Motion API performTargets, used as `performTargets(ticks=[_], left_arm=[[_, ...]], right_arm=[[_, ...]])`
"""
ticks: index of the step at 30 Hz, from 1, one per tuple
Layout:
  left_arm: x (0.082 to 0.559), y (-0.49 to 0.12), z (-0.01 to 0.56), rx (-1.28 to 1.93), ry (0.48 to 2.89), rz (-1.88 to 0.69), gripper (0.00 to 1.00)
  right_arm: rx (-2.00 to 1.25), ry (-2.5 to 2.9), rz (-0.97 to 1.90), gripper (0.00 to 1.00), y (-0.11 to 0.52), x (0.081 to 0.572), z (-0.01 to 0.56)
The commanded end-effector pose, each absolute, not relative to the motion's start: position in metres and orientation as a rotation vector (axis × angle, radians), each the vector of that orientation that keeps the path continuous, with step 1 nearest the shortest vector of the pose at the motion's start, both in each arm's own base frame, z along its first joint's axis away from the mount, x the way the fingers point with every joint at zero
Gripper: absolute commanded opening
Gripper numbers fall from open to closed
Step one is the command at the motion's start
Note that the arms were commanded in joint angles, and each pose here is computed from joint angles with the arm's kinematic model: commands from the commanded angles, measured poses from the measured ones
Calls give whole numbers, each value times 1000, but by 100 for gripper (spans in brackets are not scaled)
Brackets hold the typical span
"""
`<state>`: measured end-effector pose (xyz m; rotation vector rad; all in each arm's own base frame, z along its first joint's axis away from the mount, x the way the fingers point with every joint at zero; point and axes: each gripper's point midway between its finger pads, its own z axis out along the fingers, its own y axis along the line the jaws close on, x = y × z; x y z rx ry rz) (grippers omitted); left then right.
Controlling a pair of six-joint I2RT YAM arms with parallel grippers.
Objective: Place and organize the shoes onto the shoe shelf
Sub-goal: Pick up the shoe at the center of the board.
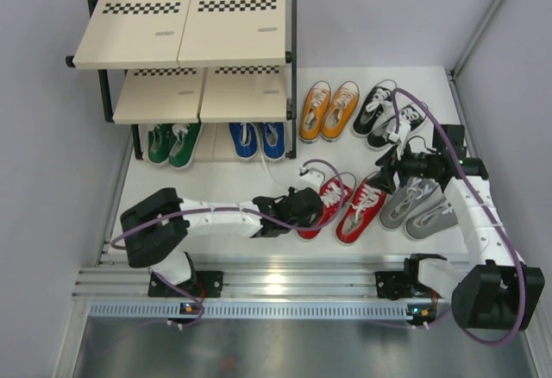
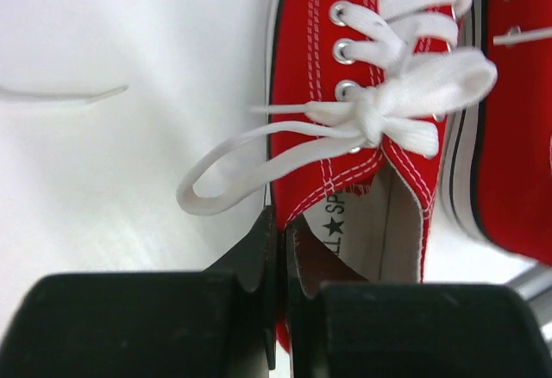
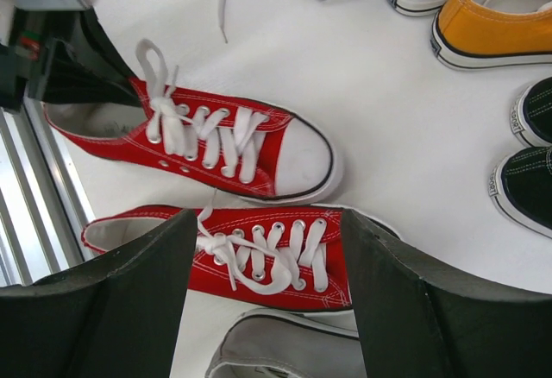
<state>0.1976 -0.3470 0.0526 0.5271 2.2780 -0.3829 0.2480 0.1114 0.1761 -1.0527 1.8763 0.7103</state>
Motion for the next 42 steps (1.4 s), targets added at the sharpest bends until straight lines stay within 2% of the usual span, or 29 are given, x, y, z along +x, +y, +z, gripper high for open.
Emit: performTargets(ticks=[1, 6, 10, 12, 14, 15, 16, 19, 23, 29, 35, 38, 40, 42], left_arm=[[203, -345, 123, 435, 2123, -518, 0], [193, -334, 155, 392, 2075, -631, 0], [186, -329, 177, 353, 2052, -704, 0], [184, -325, 186, 334, 2037, -726, 0], [184, -323, 191, 314, 2029, -735, 0], [185, -320, 198, 296, 2014, -739, 0], [185, -318, 198, 292, 2016, -734, 0], [187, -312, 207, 271, 1998, -723, 0], [188, -309, 218, 257, 1976, -726, 0], [192, -308, 231, 230, 1950, -732, 0], [201, -296, 238, 173, 1922, -672, 0], [206, -270, 241, 147, 1925, -549, 0], [210, -244, 250, 108, 1908, -453, 0], [213, -222, 263, 80, 1879, -395, 0]], right_arm=[[-1036, 1812, 753, 68, 115, 252, 189], [-956, 1827, 945, 70, 129, 251, 206], [-870, 1834, 1041, 77, 135, 264, 239], [-784, 1842, 1062, 86, 137, 278, 253], [-652, 1883, 1078, 99, 138, 283, 267], [-579, 1862, 944, 99, 129, 306, 276], [-422, 1917, 963, 99, 128, 309, 275], [-261, 1906, 800, 99, 118, 319, 281], [-361, 1935, 898, 99, 161, 297, 270], [-361, 2017, 1034, 99, 191, 286, 241], [-403, 1977, 969, 100, 188, 288, 242], [-616, 1830, 928, 99, 183, 280, 264], [-802, 1694, 1016, 99, 181, 260, 277], [-814, 1646, 1068, 99, 163, 256, 280]])
